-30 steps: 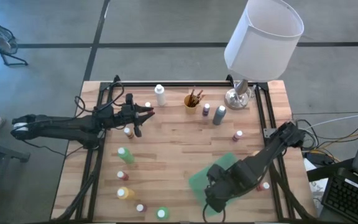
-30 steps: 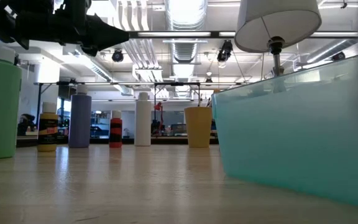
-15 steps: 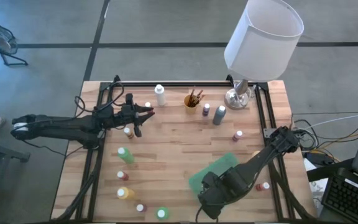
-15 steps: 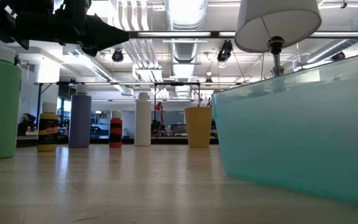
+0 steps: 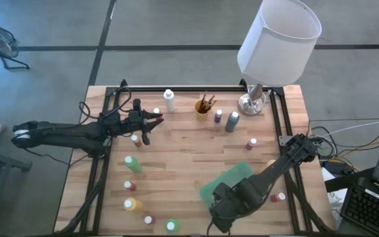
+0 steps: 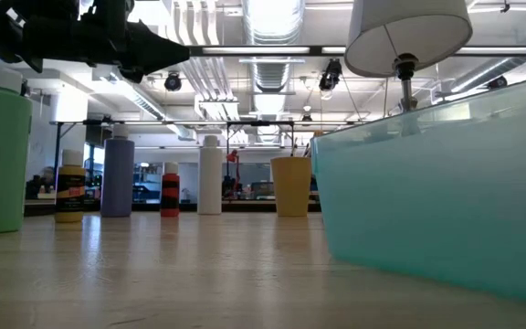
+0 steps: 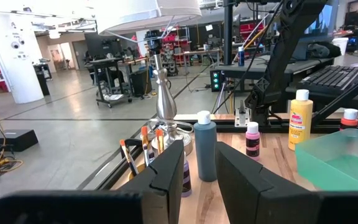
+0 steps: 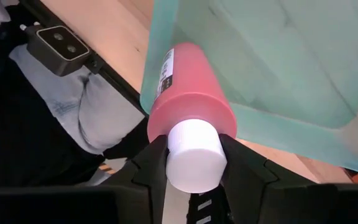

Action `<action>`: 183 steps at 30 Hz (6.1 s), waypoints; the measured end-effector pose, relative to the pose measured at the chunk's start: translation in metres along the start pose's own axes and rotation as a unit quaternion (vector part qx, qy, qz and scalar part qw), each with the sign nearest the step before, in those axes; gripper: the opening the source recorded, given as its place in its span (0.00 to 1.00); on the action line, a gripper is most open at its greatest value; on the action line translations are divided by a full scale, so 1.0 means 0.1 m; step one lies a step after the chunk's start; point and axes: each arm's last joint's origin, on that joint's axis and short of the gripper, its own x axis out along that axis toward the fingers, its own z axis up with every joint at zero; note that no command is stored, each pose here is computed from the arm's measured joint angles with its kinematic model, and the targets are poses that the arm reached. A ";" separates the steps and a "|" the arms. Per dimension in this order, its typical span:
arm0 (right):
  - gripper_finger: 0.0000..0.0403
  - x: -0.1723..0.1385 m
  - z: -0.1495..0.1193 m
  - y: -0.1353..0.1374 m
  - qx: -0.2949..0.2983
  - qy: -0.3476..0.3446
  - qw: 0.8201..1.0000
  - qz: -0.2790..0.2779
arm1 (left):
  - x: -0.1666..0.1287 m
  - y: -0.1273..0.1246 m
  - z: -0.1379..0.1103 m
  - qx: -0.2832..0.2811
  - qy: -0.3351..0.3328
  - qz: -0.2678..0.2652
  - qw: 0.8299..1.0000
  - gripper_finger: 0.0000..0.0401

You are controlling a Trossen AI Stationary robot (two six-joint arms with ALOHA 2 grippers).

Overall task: Pick & Place Paint Supplies
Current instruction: Put the big pink paint bottle into the green bin, then put the orange paint bottle into the green bin

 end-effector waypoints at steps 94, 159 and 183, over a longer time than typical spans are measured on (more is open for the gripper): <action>0.49 -0.68 0.18 -0.27 -0.114 -0.118 0.985 -0.045 | 0.00 0.00 0.00 0.000 -0.001 0.000 1.000 0.24; 0.43 0.02 -1.17 -1.71 0.139 -0.063 0.980 -0.131 | 0.00 0.00 0.00 0.005 0.001 0.000 1.000 0.24; 0.49 0.39 -1.11 -1.82 0.141 -0.043 0.984 -0.097 | 0.00 0.00 0.00 0.008 0.000 0.000 1.000 0.24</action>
